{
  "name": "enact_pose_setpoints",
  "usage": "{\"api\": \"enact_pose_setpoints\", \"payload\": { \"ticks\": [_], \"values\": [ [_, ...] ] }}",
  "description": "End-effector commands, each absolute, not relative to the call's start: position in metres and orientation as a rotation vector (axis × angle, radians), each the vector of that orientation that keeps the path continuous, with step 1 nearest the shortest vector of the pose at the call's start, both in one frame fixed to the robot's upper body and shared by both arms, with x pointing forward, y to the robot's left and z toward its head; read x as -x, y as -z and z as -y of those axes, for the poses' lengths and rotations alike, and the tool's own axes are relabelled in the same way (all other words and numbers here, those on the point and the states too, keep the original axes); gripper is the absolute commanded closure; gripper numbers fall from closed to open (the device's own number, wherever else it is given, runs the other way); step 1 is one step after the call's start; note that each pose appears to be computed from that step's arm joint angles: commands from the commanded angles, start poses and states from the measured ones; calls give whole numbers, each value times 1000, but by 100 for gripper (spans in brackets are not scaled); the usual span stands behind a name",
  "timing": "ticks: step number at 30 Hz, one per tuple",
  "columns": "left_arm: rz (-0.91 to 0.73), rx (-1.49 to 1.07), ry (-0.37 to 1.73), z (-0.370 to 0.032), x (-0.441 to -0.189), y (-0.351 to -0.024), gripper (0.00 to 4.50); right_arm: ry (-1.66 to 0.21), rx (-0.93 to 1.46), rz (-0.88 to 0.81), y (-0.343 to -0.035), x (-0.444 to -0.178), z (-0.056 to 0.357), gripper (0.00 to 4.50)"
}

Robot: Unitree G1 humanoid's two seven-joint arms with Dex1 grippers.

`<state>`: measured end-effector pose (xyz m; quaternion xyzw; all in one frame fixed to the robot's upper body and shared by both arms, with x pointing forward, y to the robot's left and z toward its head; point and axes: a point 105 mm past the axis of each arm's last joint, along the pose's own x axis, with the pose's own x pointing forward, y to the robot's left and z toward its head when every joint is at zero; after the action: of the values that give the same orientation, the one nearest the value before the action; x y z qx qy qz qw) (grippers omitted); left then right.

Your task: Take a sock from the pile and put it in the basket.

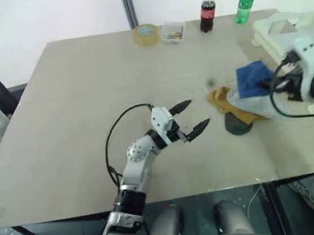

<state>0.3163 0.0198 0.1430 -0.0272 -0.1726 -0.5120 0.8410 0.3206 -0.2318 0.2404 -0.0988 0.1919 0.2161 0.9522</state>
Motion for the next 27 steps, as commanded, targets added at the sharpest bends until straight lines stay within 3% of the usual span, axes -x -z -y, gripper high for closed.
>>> {"api": "enact_pose_setpoints", "payload": {
  "ticks": [1, 11, 16, 22, 27],
  "values": [
    [438, 36, 1083, -8, -320, -159, 0, -302, 204, -360, -260, -332, 270, 448],
    [482, 33, 1147, 18, -318, -176, 0, 10, 7, -219, -270, -377, 379, 448],
    [482, 17, 1168, 22, -319, -176, 0, 102, -156, -179, -256, -391, 395, 448],
    [479, 24, 1156, 20, -320, -177, 0, 208, -201, -184, -231, -394, 405, 210],
    [475, 23, 1144, 18, -321, -175, 0, 233, 145, -303, -217, -387, 418, 3]
  ]
}}
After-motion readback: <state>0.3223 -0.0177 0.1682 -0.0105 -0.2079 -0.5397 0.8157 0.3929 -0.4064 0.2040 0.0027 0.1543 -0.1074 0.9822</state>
